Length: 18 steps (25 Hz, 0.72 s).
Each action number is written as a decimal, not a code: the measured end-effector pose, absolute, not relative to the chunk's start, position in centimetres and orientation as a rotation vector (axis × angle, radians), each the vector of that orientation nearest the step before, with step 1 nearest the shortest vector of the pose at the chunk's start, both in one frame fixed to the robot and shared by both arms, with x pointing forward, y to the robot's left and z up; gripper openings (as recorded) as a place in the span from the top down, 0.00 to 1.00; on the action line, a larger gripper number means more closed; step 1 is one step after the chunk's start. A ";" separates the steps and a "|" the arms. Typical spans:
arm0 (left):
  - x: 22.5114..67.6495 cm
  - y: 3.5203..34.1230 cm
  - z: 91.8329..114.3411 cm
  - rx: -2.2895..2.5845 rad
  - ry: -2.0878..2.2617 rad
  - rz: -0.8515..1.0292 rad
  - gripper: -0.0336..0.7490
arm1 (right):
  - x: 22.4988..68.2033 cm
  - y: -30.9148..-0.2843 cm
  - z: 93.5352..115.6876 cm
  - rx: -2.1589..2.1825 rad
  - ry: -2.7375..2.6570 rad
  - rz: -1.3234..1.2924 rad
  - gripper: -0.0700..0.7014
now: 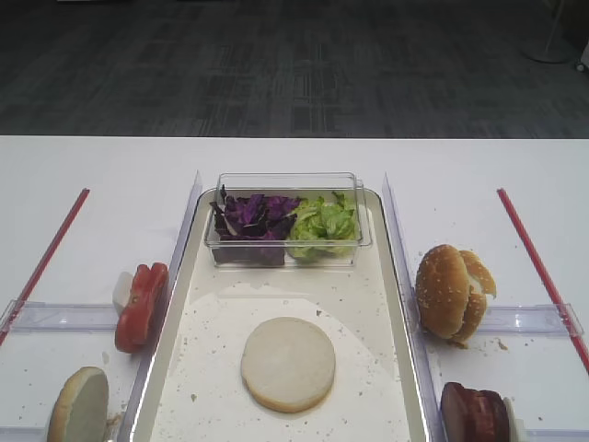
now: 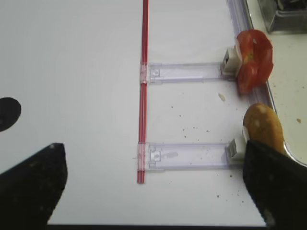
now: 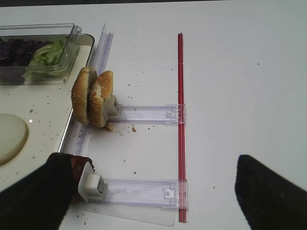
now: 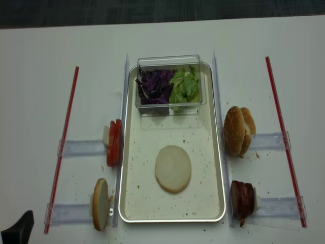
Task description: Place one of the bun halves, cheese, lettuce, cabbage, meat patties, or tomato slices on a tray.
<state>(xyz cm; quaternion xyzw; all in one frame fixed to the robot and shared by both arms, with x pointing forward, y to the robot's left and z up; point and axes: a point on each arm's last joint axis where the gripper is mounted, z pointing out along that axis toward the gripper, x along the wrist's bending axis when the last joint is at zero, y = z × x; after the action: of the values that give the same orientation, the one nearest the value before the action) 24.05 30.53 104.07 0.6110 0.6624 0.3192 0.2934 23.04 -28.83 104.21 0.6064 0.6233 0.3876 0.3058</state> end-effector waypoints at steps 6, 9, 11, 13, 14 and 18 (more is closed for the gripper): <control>22.7 30.5 104.0 1.570 1.707 0.912 0.08 | 23.0 -28.8 104.2 1.603 1.651 1.025 0.01; 22.7 30.5 104.0 1.571 1.709 0.914 0.08 | 23.0 -28.8 104.2 1.603 1.651 1.025 0.01; 22.7 30.6 104.0 1.570 1.708 0.916 0.08 | 23.0 -28.8 104.2 1.603 1.651 1.025 0.01; 22.7 30.6 104.0 1.570 1.708 0.917 0.08 | 23.0 -28.8 104.2 1.603 1.651 1.025 0.01; 22.7 30.6 104.0 1.570 1.708 0.917 0.08 | 23.0 -28.8 104.2 1.603 1.651 1.025 0.01; 22.7 30.6 104.0 1.570 1.709 0.920 0.08 | 23.0 -28.8 104.2 1.603 1.651 1.025 0.01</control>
<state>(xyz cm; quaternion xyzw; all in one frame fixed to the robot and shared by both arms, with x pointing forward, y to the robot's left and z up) 22.66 30.58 103.97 0.5966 0.6493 0.3494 0.3169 23.04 -28.83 104.21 0.6058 0.6239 0.3874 0.3061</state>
